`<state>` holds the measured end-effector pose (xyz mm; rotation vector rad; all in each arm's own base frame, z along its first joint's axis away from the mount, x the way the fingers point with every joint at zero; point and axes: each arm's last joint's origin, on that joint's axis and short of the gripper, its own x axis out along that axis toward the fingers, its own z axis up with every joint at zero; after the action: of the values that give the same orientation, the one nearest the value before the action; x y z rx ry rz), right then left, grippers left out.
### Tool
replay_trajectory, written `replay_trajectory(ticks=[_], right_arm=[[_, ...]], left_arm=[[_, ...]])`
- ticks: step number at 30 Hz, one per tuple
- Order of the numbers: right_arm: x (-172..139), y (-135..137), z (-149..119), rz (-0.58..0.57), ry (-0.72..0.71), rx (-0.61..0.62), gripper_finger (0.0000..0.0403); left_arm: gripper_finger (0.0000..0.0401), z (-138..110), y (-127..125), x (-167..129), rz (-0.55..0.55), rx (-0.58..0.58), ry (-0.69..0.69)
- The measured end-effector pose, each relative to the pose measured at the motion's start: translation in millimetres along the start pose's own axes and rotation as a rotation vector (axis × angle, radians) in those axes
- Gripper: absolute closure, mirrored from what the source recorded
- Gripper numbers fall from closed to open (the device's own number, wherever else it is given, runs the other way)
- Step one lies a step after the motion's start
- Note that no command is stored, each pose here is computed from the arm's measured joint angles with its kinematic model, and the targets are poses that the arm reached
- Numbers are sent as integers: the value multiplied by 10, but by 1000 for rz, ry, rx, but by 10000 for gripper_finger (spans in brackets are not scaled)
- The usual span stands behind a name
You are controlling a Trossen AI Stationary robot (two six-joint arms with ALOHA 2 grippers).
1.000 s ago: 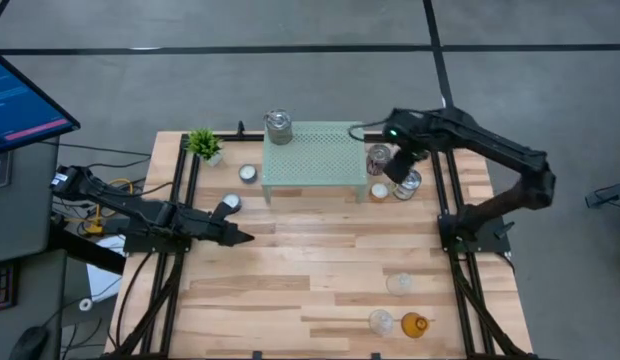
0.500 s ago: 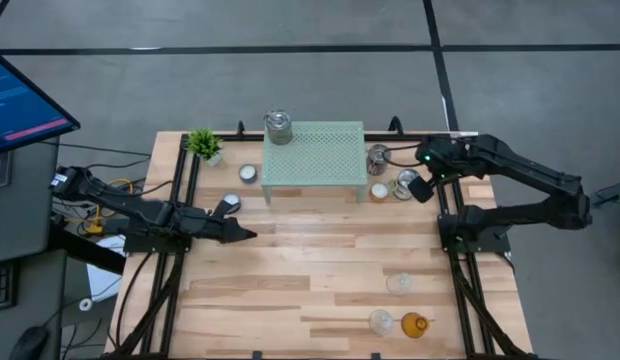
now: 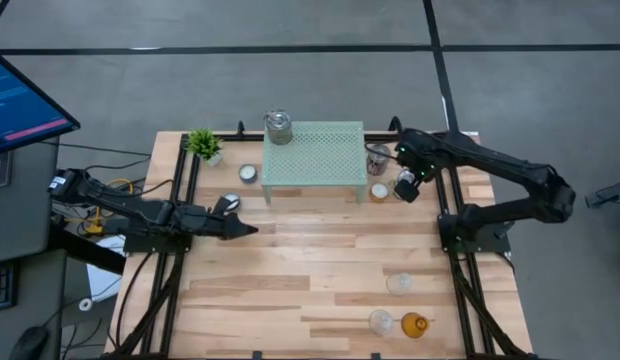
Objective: Pick & Place candle stick holders
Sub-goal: Put the bottom silver scented candle on the shelf aligned with the other silver scented candle
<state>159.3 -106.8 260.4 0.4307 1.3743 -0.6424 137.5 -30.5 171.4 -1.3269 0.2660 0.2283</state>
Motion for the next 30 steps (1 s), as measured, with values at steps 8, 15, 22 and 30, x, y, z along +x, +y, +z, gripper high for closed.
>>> replay_trajectory(ticks=[8, 15, 22, 30], right_arm=[[-15, -13, 31, 33, 44, -5, 5], [-228, -36, 144, 5, -50, -70, 6], [-270, -26, 259, -18, -169, -87, 9], [-269, -35, 259, -14, -169, 17, 14]], left_arm=[[201, 5, -8, 0, -7, 5, -15], [150, 10, -41, -1, -40, -4, -19], [131, 15, -72, -3, -73, -13, -24], [132, 15, -75, -3, -75, -14, -24]])
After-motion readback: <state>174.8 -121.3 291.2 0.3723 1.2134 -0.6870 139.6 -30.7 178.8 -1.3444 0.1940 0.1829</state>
